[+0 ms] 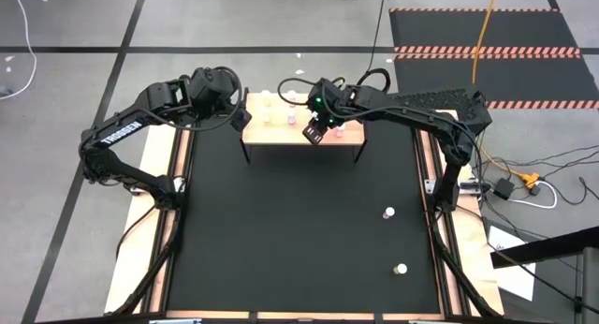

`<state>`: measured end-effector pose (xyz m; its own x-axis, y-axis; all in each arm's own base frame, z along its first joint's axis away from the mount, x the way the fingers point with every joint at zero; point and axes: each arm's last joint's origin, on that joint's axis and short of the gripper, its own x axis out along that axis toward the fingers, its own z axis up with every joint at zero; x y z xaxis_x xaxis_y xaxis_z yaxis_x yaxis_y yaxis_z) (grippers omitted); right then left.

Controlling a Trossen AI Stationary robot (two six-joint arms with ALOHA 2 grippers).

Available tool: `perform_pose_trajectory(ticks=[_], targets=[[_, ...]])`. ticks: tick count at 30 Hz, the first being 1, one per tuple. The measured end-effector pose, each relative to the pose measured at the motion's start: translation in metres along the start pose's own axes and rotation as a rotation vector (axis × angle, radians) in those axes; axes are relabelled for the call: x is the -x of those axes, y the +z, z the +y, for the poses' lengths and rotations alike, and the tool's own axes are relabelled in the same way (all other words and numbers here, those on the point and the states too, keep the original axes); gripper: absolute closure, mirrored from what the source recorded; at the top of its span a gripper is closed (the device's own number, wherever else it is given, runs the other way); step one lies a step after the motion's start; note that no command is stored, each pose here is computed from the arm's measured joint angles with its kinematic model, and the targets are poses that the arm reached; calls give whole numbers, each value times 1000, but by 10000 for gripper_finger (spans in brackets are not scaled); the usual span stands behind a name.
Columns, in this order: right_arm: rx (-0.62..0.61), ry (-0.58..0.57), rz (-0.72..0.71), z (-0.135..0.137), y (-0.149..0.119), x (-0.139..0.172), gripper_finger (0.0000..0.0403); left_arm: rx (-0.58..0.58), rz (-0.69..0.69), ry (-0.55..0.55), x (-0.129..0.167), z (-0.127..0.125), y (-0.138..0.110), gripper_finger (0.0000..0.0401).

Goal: Pick and place medicine bottles onto shelf by color
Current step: Put the blue pill bottle on the shelf aligned with the other blue pill bottles, then put the pink pill bottle on the shelf aligned with the other pink bottles

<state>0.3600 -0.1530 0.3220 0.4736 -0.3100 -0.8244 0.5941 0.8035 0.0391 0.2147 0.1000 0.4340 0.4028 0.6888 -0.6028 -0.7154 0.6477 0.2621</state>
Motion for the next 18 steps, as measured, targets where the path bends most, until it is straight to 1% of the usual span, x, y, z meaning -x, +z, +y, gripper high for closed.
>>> perform_pose_trajectory(ticks=[5, 8, 10, 15, 17, 18], targets=[[-9, 1, -17, -4, 2, 1, 222, 0, 0, -2, 0, 0, 0, 128], [-13, 4, -56, -7, 5, 11, 218, 0, 0, -3, 0, 0, 0, 128], [-18, 10, -92, -8, 7, 23, 218, -1, 2, -16, 0, 0, 0, 128], [-25, 28, -198, -13, 6, 67, 218, 9, -12, -38, 0, -1, 2, 128], [-26, 9, -226, -15, 2, 88, 218, 27, -48, -95, 0, -3, 6, 128], [-18, -2, -232, -15, -1, 96, 218, 34, -79, -148, 0, -5, 10, 128]])
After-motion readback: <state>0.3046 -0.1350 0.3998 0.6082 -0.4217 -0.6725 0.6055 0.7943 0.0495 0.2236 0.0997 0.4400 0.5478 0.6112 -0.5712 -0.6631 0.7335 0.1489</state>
